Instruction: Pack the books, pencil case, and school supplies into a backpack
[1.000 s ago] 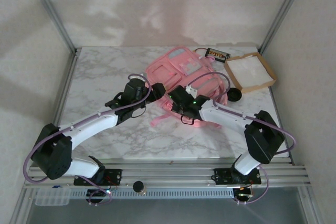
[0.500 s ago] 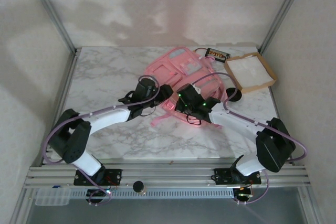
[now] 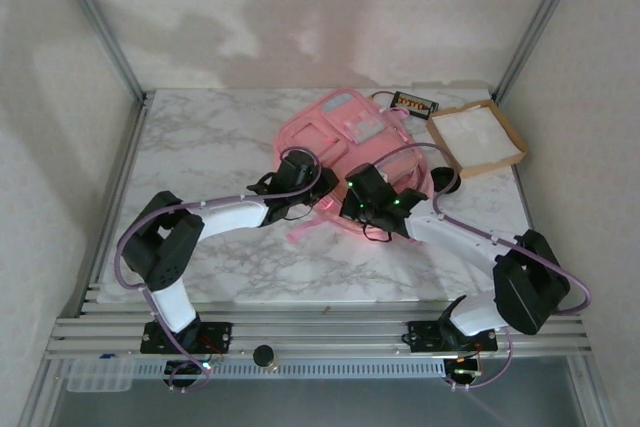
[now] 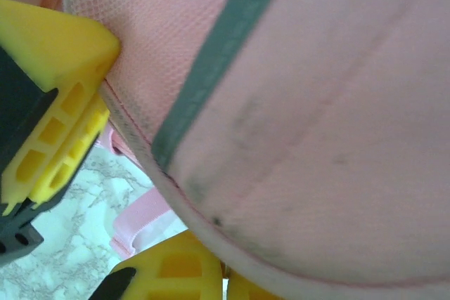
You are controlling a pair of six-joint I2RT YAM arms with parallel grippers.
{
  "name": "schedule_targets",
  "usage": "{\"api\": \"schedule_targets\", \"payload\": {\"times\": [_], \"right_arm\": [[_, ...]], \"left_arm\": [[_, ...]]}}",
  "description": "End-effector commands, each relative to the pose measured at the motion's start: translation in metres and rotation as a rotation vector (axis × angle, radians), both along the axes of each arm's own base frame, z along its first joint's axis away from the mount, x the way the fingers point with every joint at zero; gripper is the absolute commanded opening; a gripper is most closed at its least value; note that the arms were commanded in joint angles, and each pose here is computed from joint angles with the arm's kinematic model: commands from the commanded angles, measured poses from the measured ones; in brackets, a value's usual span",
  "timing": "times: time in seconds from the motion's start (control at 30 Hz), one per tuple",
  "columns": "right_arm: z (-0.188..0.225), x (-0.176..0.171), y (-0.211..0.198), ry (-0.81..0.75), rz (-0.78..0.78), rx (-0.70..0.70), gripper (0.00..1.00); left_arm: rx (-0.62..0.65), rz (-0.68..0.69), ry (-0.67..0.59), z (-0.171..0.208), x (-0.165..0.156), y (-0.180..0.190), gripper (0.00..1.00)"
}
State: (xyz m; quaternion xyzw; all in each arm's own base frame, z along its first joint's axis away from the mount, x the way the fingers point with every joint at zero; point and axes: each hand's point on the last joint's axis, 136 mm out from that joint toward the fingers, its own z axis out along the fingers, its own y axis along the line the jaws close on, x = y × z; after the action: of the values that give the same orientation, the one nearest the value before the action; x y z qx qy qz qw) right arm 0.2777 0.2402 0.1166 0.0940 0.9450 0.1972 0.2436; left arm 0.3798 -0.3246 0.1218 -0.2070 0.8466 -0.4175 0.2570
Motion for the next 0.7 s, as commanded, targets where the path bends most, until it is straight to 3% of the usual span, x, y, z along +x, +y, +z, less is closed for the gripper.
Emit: {"api": "schedule_targets", "payload": {"times": [0.0, 0.4, 0.67], "right_arm": [[-0.001, -0.012, -0.024, 0.03, -0.023, -0.035, 0.0], [0.011, -0.011, -0.083, 0.021, -0.073, -0.07, 0.0], [0.017, 0.0, -0.066, 0.018, 0.086, -0.115, 0.0]], "left_arm": [[0.072, 0.138, -0.051, -0.004, 0.035, 0.028, 0.0], [0.256, 0.231, -0.038, -0.02, 0.056, 0.083, 0.0], [0.358, 0.275, -0.047, -0.015, 0.074, 0.135, 0.0]]}}
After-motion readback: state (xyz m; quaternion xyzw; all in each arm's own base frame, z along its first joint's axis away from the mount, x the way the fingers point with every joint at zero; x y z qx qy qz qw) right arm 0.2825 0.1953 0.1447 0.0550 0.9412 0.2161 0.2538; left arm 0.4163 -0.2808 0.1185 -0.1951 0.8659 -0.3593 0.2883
